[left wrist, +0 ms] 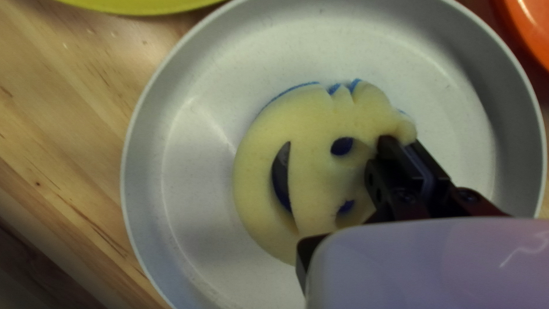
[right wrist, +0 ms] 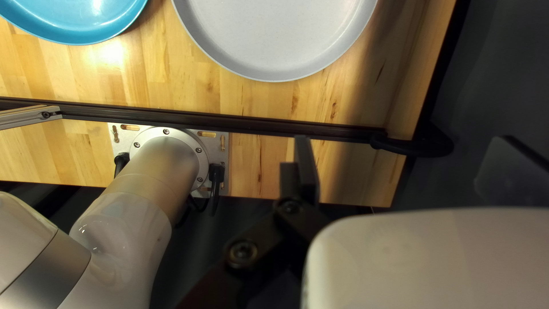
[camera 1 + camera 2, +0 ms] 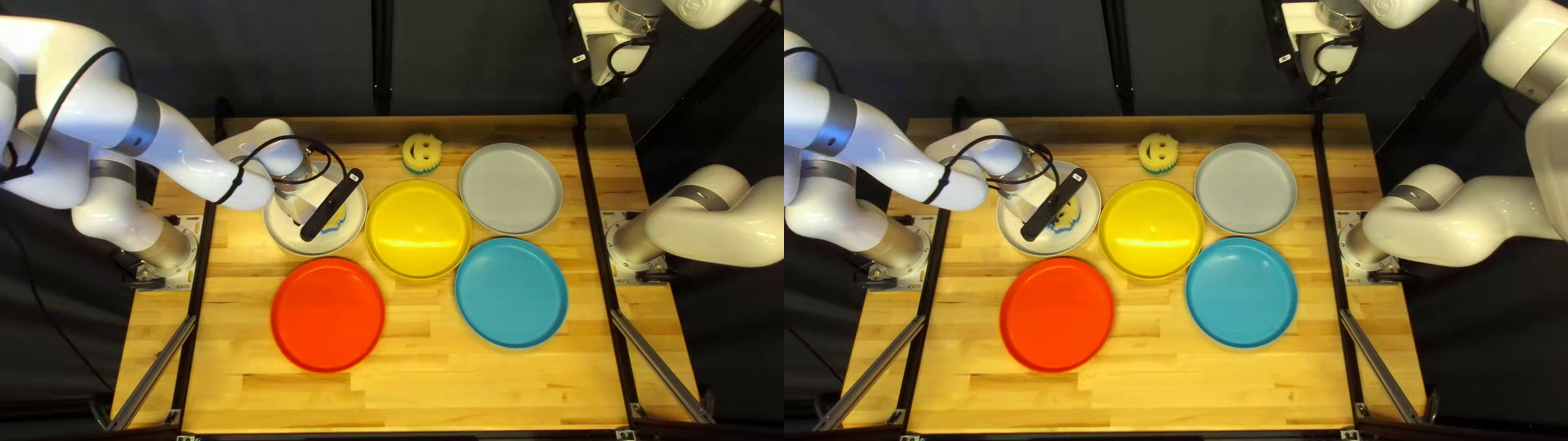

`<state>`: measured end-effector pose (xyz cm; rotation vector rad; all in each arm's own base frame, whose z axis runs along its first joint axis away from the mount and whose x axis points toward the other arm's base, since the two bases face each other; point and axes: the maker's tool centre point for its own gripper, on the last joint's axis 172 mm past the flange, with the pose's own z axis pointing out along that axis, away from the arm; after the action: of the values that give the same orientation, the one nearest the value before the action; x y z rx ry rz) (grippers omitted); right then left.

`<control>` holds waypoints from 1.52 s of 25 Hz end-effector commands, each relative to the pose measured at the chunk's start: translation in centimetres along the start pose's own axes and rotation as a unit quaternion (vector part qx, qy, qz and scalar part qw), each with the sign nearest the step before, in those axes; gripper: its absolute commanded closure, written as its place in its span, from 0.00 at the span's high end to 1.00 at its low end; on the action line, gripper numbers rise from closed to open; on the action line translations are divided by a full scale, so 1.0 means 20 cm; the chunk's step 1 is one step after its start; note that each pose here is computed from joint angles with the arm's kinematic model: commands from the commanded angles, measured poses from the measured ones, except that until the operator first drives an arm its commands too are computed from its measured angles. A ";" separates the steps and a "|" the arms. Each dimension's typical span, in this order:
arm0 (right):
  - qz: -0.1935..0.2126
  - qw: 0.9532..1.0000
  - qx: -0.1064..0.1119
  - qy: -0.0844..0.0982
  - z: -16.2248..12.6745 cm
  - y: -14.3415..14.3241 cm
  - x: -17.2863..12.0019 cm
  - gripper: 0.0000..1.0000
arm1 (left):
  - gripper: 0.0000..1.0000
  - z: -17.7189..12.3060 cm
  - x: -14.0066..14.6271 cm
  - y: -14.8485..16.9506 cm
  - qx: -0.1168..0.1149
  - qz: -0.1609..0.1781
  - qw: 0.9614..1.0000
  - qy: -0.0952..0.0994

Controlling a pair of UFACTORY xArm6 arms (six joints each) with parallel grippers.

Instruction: Pick up sponge and scrub the plate

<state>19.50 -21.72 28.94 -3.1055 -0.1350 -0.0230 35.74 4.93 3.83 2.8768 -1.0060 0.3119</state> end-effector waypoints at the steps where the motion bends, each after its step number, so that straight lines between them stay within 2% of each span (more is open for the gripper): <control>1: 0.000 1.000 0.000 0.000 0.00 0.00 0.00 1.00 | 0.00 0.00 -0.04 0.05 -0.001 0.001 1.000 -0.001; 10: 0.000 1.000 0.000 0.000 0.00 0.00 0.00 1.00 | 0.00 -0.08 -0.26 0.21 -0.007 -0.019 1.000 -0.014; 14: 0.000 1.000 0.000 0.000 0.00 0.00 0.00 1.00 | 0.00 -0.09 -0.28 0.23 -0.008 -0.025 0.999 -0.019; 21: 0.000 1.000 0.000 0.000 0.00 0.00 0.00 1.00 | 0.00 -0.03 -0.21 0.22 -0.009 -0.022 1.000 -0.018; 32: 0.000 1.000 0.000 0.000 0.00 0.00 0.00 1.00 | 0.00 0.01 0.05 0.17 0.001 0.002 1.000 -0.004; 36: 0.000 1.000 0.000 0.000 0.00 0.00 0.00 1.00 | 0.00 0.00 0.01 0.18 0.002 0.004 1.000 -0.005; 38: 0.000 1.000 0.000 0.000 0.00 0.00 0.00 1.00 | 0.00 -0.01 -0.05 0.19 0.000 0.001 1.000 -0.007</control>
<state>19.50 -21.72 28.94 -3.1055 -0.1350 -0.0230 33.58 2.12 3.93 2.8814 -1.0160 0.2996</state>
